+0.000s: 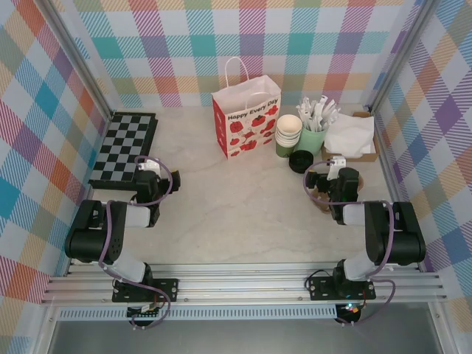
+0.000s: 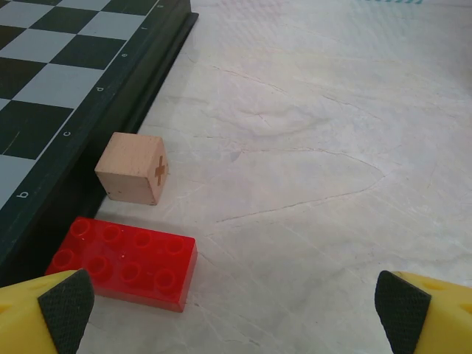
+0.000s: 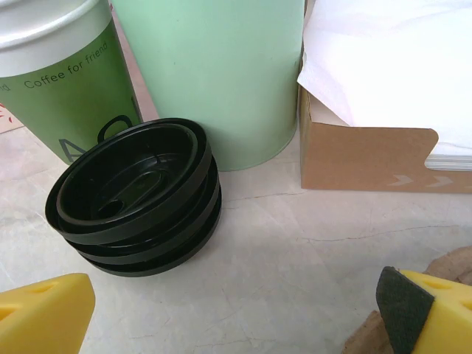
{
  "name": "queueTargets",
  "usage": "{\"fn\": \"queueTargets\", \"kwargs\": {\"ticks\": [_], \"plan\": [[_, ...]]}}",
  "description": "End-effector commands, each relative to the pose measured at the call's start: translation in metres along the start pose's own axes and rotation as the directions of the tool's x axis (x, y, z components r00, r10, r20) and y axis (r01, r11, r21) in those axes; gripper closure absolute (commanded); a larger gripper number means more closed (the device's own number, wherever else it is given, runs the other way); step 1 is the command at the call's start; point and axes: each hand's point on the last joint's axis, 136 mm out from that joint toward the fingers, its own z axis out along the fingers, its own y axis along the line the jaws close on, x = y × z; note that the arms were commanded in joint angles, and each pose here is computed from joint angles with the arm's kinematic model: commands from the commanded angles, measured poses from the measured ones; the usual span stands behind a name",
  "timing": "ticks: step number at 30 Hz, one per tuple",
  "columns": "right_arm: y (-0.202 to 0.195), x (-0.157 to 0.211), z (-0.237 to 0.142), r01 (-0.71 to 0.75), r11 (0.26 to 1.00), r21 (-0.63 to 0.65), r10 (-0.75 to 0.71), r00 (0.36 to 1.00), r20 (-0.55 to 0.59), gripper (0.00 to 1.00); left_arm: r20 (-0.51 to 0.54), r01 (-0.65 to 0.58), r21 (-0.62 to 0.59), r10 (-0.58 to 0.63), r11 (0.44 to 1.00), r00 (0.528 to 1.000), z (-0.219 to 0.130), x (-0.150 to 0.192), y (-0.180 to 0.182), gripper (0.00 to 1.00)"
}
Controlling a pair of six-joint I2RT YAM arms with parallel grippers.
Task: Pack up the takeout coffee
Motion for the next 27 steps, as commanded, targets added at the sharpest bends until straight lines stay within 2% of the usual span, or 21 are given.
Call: {"fn": "queueTargets", "kwargs": {"ticks": [1, 27], "plan": [[0.0037, -0.0116, 0.0019, 0.009, 1.0, -0.021, -0.008, 0.999, 0.036, 0.0, 0.019, 0.001, 0.017, -0.001, 1.0, 1.0, -0.0008, -0.0039, -0.0028, 0.0], [0.0039, -0.0121, 0.0012, 0.001, 0.999, -0.038, 0.001, 0.999, 0.037, 0.0, 0.018, -0.005, 0.029, 0.004, 1.0, 1.0, -0.0007, -0.004, -0.005, 0.0]]}}
